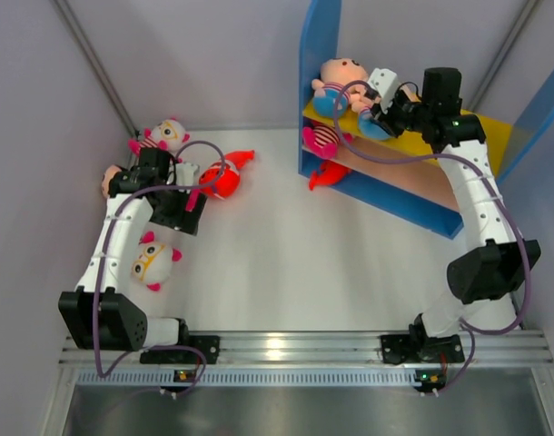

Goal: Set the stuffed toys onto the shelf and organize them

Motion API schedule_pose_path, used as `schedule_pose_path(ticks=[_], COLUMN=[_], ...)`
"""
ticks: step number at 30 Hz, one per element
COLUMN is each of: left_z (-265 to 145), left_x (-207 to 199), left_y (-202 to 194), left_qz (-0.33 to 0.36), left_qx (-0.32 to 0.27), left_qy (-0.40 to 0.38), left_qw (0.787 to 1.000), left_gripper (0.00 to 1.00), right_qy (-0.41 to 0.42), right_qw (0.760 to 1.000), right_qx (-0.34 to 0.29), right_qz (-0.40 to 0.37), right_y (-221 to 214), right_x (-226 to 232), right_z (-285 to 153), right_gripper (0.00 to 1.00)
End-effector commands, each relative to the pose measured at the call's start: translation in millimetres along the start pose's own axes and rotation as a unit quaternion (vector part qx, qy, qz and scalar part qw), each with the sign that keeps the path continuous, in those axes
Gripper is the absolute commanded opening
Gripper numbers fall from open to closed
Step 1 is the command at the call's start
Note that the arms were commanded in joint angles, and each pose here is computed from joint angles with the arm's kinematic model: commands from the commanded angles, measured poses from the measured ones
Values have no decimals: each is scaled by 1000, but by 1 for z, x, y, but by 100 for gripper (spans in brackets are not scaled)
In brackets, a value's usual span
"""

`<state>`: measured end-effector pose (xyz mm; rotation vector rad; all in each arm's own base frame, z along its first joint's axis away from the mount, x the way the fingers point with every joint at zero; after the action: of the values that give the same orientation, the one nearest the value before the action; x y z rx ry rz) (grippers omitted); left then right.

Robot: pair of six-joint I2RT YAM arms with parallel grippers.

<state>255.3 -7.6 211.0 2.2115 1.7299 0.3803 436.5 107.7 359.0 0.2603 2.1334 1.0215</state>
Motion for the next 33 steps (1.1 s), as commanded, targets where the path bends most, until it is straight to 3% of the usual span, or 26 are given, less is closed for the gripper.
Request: schedule_pose_path(ticks=[1,6,7,9,10,14,17,19,25,33], left_z=[-6,-3,-2,3,5,15,22,30,56,110], left_x=[2,3,4,6,8,32,58,98,154,220], left_y=[5,4,4,5,6,18,26,30,62,94], left_qz=[1,3,0,-5,-7,-38,-66,-92,-76,-127], left_qx=[-25,-20,-20,-16,-15,-15,-14,-4,12,34], left_qy=[5,6,5,6,7,21,53,137,255,298], left_qw=[1000,1000,1000,1000,1000,999,996,986,964,946], left_gripper=[99,99,99,99,99,99,99,99,94,96], right_qy=[-17,-35,-38,-41,-40,-44,-55,-59,-77,-86], right_qw=[999,998,997,997,997,996,994,993,988,986], right_qx=[-38,-29,-30,-34,-36,-64,-81,-99,-134,-140], right_qz=[15,50,51,53,53,50,46,37,6,-14], right_y=[13,6,5,8,9,28,41,54,79,83], right_x=[-7,-27,-29,-30,-29,-28,-31,-30,-23,-11], right_z=[-9,-11,-10,-12,-13,-27,-38,-48,-73,-92], right_gripper=[21,29,40,49,59,78,83,86,89,90])
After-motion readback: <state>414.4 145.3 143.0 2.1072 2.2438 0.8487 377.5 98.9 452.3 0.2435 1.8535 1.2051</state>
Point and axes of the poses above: each gripper's point midway between its finger pads, its own z axis out along the fingers, its own x axis along the line the jaws close on, y = z × x, the point moved 3 cm from there along -z, back along the fingers, and after that the axes turned 4 degrees about -z, right-handed, at the moved point
